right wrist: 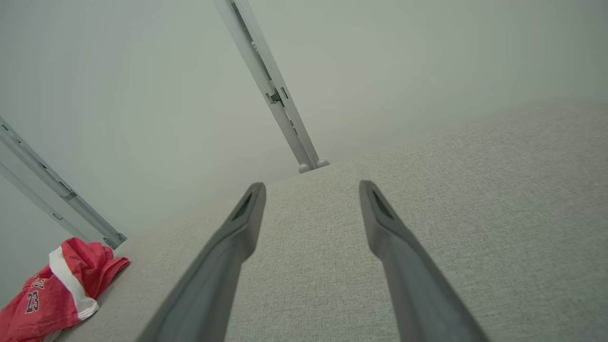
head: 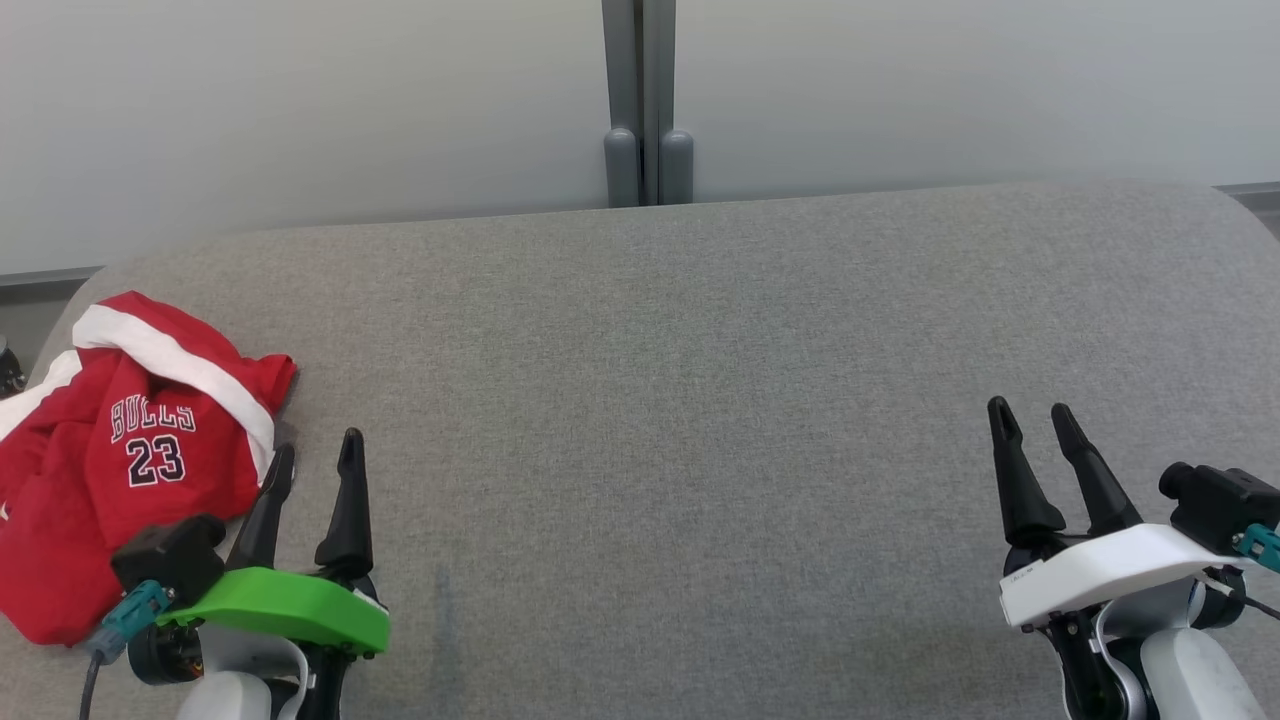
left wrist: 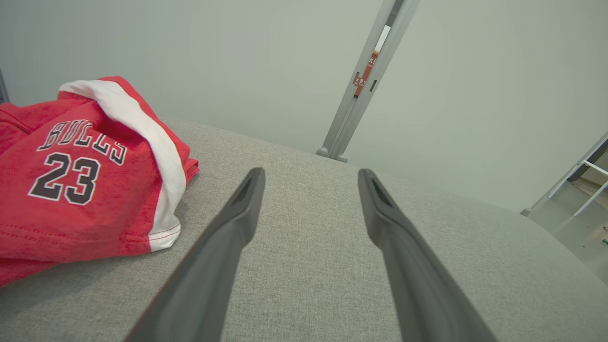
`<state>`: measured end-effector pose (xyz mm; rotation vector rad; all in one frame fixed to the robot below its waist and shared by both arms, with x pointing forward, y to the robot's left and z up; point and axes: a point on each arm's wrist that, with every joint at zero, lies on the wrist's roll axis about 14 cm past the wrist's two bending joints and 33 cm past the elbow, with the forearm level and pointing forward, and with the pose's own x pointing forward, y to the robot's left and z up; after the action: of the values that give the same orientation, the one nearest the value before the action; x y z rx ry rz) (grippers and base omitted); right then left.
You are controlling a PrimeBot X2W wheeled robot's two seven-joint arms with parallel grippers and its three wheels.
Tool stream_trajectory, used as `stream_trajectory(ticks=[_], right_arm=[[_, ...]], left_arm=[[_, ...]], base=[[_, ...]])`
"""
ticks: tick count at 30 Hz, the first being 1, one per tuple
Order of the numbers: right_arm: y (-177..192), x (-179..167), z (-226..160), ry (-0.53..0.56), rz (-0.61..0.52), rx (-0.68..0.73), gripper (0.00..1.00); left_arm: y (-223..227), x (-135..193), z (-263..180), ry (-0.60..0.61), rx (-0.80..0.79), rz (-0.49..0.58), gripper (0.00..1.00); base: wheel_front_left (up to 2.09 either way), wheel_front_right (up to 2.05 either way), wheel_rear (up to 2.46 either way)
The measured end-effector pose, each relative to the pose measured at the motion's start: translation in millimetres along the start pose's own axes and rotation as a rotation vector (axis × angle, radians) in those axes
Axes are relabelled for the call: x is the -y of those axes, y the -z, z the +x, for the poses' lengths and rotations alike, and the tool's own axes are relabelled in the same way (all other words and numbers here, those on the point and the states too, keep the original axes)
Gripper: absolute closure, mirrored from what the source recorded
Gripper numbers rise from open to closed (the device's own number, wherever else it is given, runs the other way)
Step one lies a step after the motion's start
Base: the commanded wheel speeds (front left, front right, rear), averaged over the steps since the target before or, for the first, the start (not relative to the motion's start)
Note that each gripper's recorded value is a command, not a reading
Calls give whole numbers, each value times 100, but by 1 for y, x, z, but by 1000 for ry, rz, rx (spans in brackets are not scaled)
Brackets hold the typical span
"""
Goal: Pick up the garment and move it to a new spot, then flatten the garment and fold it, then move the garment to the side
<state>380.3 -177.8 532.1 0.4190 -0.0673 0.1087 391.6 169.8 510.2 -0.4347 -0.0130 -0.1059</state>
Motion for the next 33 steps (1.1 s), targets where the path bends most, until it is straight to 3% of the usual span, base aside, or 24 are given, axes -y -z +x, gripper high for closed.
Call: stream_trajectory(ticks=[33], right_arm=[[5,-5,-4,-24,-235,6,0]], left_arm=[[13,-3,-4,16,-15,248,0]], base=[[0,0,0]])
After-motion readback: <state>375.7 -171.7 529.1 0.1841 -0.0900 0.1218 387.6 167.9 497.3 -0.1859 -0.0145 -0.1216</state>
